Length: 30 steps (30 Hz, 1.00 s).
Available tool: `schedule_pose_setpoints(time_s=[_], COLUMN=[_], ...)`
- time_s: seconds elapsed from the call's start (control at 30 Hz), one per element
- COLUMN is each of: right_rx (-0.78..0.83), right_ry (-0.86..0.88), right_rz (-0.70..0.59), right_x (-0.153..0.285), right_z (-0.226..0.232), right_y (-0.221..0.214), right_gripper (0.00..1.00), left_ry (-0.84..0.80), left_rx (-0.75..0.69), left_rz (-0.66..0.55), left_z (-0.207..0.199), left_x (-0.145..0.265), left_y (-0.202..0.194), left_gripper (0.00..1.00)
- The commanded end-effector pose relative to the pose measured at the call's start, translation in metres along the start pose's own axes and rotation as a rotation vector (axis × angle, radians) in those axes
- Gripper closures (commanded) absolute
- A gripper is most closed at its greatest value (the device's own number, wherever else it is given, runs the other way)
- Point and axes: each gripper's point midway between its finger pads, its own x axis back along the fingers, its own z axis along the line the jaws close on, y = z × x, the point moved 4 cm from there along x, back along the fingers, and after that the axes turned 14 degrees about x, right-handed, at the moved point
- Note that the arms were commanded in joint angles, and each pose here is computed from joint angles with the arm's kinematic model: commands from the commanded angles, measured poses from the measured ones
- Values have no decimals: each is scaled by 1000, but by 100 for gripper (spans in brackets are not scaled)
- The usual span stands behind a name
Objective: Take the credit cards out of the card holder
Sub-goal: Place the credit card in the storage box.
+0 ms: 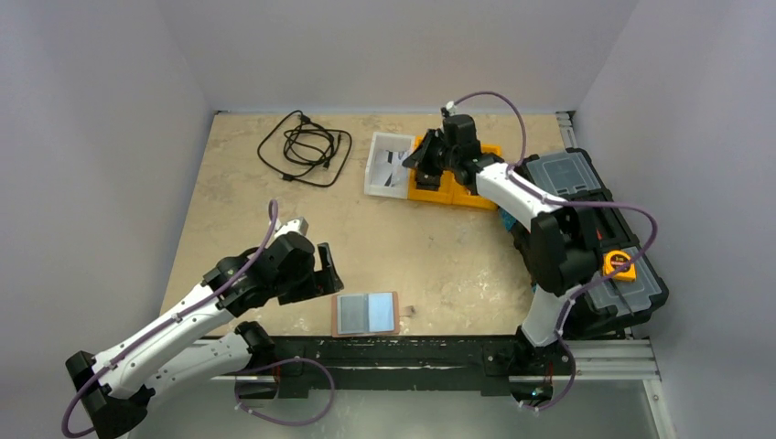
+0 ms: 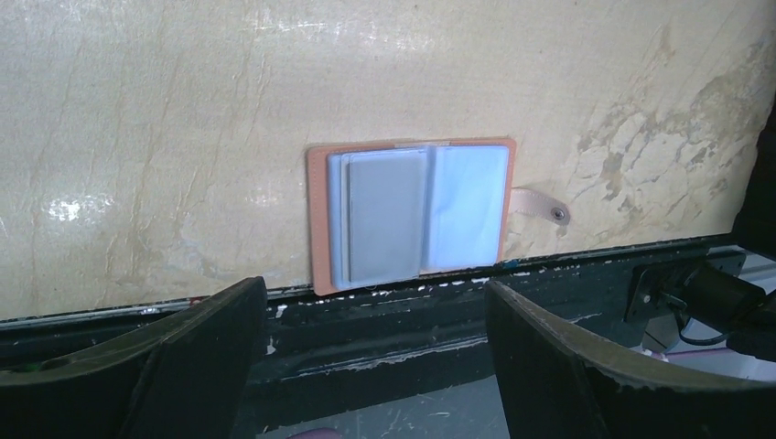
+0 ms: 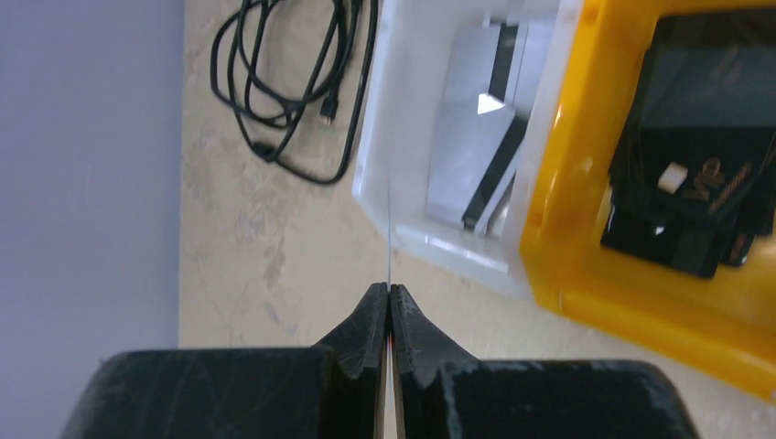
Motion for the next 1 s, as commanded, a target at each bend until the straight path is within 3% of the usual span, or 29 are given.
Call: schedule_pose_setpoints(time_s=[0.0,0.3,0.53,0.8,0.97], right_rx=[43,-25,-58,-18,28], right_ry=[5,-21,-28,-53,-61], right_rz=[-35,29,50,41,38], right_x=[-28,-95,-118,-100,-69], right_z=[-3,-25,-31,-21,0], right_y=[38,29,27,44,58], right_gripper=[100,100,99,64,56], left_ry=[-31,-34,-38,-39,-33], left_rx=[-16,-16,-15,-16,-16], left_rz=[-16,-13,-6,-3,-6], left_z=[-7,-5,-5,-6,-6], left_x=[12,12,11,10,9], left_y=[6,4,3,3,4], left_gripper=[11,11,11,11,11])
